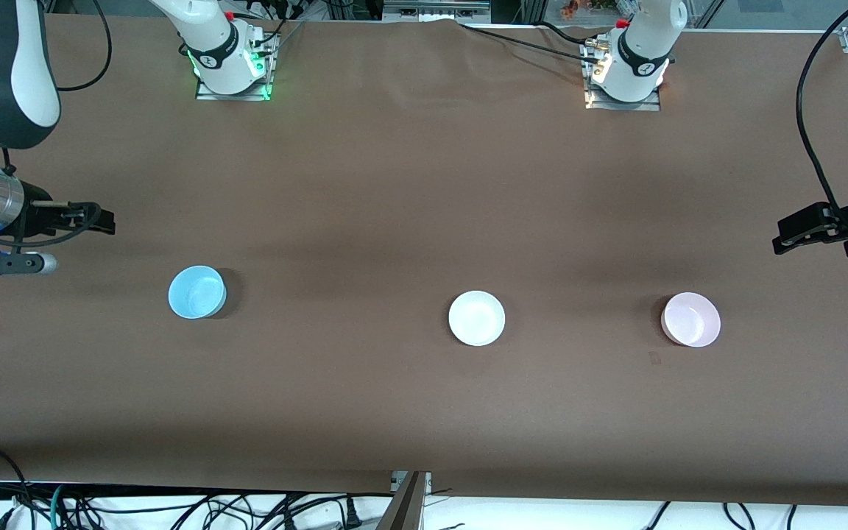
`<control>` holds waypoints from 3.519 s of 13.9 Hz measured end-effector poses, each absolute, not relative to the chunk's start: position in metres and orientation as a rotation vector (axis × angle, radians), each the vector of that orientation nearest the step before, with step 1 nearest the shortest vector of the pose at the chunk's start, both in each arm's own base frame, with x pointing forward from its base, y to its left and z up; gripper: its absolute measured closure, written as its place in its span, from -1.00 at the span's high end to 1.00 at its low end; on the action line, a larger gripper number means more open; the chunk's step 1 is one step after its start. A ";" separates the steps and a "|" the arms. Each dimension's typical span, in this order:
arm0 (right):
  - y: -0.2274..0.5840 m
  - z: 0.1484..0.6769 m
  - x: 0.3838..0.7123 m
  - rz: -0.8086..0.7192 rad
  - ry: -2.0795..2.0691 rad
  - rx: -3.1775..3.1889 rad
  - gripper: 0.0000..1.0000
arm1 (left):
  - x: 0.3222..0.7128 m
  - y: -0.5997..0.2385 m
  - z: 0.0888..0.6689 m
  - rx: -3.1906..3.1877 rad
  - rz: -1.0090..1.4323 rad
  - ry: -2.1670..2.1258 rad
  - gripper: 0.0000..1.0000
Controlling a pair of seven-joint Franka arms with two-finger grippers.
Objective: Stack pink and blue bowls on white bowl
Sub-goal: 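Lower the open right gripper over the blue bowl's rim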
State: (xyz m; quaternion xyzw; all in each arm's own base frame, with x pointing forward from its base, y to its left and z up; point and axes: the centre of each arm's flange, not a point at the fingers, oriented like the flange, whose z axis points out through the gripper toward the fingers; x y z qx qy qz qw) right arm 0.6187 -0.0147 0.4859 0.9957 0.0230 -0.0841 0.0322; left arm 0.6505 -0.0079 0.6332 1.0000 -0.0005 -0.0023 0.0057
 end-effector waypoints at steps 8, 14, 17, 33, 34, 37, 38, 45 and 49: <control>-0.018 0.409 0.634 -0.163 0.062 3.099 1.00 | 0.651 -0.004 0.633 3.131 -0.008 0.009 1.00; -0.018 0.327 0.623 -0.055 0.055 3.114 1.00 | 0.651 -0.004 0.633 3.131 -0.007 0.009 1.00; -0.028 0.295 0.619 -0.015 0.006 3.130 1.00 | 0.651 -0.005 0.633 3.130 -0.007 0.004 1.00; -0.039 0.213 0.615 0.098 -0.092 3.157 1.00 | 0.650 -0.008 0.633 3.130 -0.007 -0.003 1.00; -0.039 0.212 0.614 0.096 -0.095 3.158 1.00 | 0.650 -0.008 0.633 3.130 -0.007 -0.003 1.00; -0.040 0.210 0.613 0.090 -0.097 3.158 1.00 | 0.650 -0.009 0.633 3.130 -0.007 -0.005 1.00; -0.040 0.210 0.612 0.089 -0.097 3.158 1.00 | 0.650 -0.009 0.633 3.130 -0.007 -0.005 1.00; -0.039 0.211 0.613 0.102 -0.095 3.158 1.00 | 0.650 -0.009 0.633 3.130 -0.007 -0.005 1.00; -0.039 0.211 0.613 0.107 -0.095 3.158 1.00 | 0.650 -0.009 0.633 3.130 -0.007 -0.005 1.00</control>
